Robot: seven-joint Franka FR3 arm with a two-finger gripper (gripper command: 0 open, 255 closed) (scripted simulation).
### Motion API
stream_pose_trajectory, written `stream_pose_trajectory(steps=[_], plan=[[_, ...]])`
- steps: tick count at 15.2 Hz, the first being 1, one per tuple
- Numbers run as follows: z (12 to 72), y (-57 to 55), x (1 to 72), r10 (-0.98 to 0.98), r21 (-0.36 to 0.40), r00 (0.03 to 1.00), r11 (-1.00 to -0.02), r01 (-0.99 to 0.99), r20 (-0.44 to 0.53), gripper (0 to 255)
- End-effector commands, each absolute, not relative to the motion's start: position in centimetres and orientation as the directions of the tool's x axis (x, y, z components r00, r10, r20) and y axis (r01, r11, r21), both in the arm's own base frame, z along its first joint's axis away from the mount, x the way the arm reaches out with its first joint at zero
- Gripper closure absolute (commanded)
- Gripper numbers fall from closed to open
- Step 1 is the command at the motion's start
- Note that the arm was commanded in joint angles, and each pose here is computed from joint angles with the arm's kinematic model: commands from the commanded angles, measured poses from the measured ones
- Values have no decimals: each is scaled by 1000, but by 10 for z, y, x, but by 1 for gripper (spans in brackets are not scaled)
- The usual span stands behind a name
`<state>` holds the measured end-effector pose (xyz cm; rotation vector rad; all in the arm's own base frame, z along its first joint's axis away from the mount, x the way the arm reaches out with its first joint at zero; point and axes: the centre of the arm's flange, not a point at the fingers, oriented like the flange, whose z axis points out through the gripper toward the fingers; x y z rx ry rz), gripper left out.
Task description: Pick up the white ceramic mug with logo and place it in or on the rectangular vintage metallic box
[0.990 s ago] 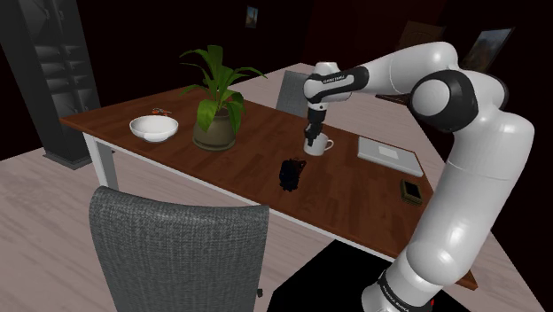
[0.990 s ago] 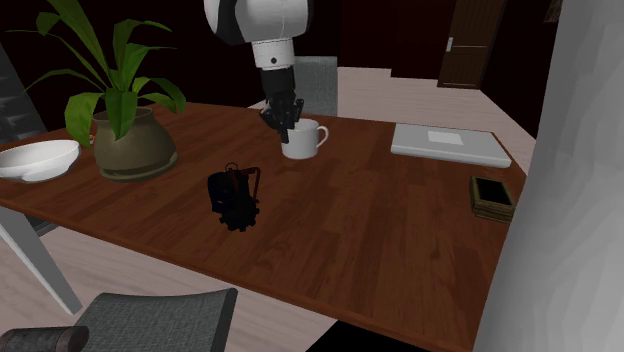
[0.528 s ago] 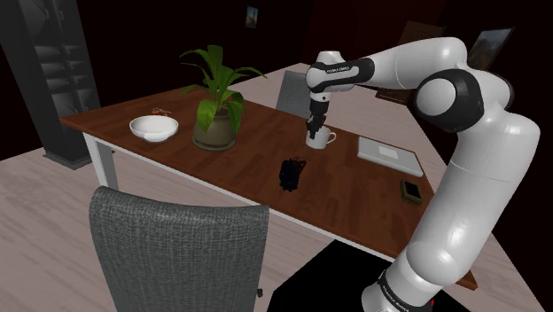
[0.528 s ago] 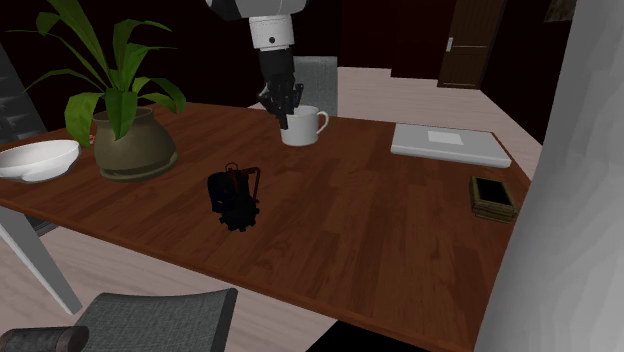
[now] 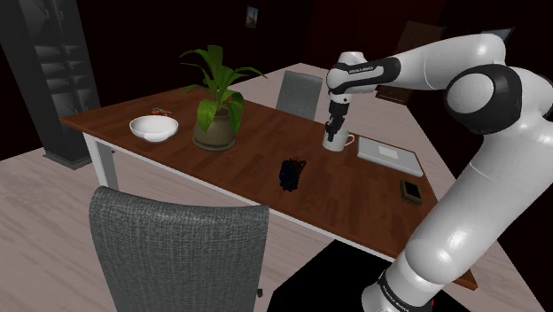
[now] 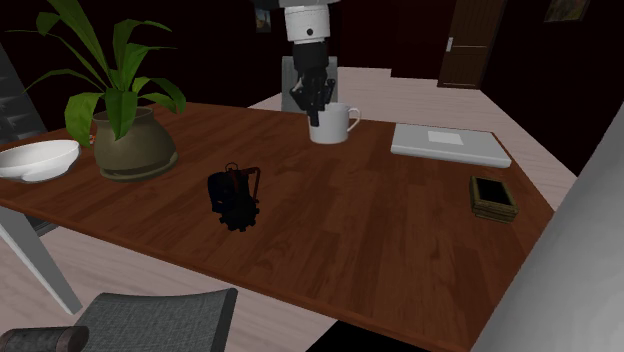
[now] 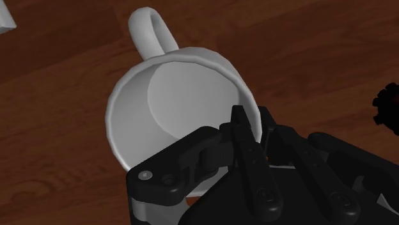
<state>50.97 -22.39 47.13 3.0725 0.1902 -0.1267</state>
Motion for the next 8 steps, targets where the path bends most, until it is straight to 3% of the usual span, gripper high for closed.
stream_pose_trajectory(steps=[1,8], plan=[[473,-235,486,122,55,989,-990,127,-86,255],[477,-282,406,122,55,989,-990,127,-86,255]])
